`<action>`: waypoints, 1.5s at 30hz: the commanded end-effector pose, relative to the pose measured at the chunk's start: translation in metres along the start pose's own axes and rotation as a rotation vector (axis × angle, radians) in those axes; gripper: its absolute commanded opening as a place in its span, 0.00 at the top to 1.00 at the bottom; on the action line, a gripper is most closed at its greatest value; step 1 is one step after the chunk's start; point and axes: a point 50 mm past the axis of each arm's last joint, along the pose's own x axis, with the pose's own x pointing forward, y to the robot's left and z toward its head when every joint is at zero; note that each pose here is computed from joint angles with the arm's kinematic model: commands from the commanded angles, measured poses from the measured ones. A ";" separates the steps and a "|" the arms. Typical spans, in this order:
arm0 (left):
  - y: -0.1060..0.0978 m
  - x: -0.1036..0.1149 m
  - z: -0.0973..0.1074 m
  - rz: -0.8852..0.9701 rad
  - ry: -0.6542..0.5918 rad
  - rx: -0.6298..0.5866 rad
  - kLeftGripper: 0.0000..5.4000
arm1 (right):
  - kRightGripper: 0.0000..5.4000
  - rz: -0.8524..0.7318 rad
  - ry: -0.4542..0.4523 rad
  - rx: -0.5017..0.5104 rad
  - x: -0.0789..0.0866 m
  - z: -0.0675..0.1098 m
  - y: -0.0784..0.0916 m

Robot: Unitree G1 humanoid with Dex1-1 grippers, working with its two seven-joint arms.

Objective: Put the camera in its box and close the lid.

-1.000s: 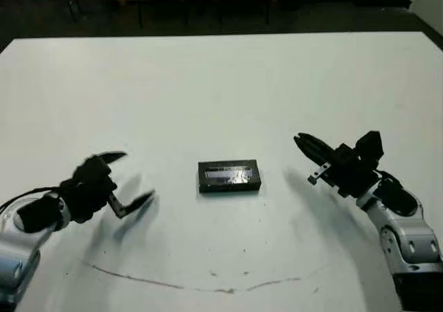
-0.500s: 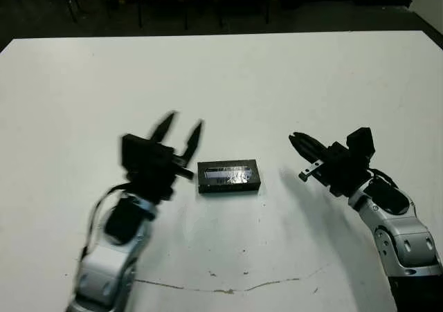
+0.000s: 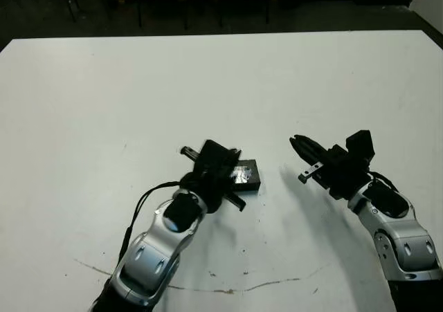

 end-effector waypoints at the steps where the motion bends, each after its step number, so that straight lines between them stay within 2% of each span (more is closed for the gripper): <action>1: 0.004 0.003 -0.017 -0.010 0.092 0.016 1.00 | 1.00 -0.003 0.040 0.022 -0.002 -0.006 0.001; 8: 0.011 0.004 -0.039 -0.051 0.233 0.027 1.00 | 1.00 0.007 0.034 0.024 -0.001 -0.007 0.002; 14: 0.014 0.003 -0.050 -0.092 0.286 0.016 1.00 | 1.00 0.005 0.044 0.009 -0.002 -0.006 0.005; 19: 0.021 -0.006 -0.056 -0.109 0.287 -0.022 1.00 | 1.00 0.002 0.011 0.013 -0.006 -0.010 0.009; 22: 0.025 -0.019 -0.054 -0.075 0.218 -0.058 1.00 | 1.00 0.008 -0.039 -0.006 -0.010 -0.012 0.011; 26: 0.041 -0.041 -0.037 0.068 0.006 -0.066 1.00 | 1.00 -0.010 -0.088 -0.037 -0.014 -0.009 0.013; 30: 0.060 -0.060 -0.022 0.260 -0.225 -0.024 1.00 | 1.00 -0.071 -0.089 -0.059 -0.015 -0.002 0.015; 34: 0.080 -0.081 -0.013 0.413 -0.368 -0.006 1.00 | 1.00 -0.124 -0.080 -0.050 -0.013 0.004 0.019; 38: 0.100 -0.100 -0.015 0.536 -0.435 0.029 1.00 | 1.00 -0.135 -0.124 -0.036 -0.007 0.004 0.022; 45: 0.124 -0.117 -0.048 0.694 -0.411 0.008 1.00 | 1.00 -0.194 -0.140 -0.035 -0.004 0.002 0.027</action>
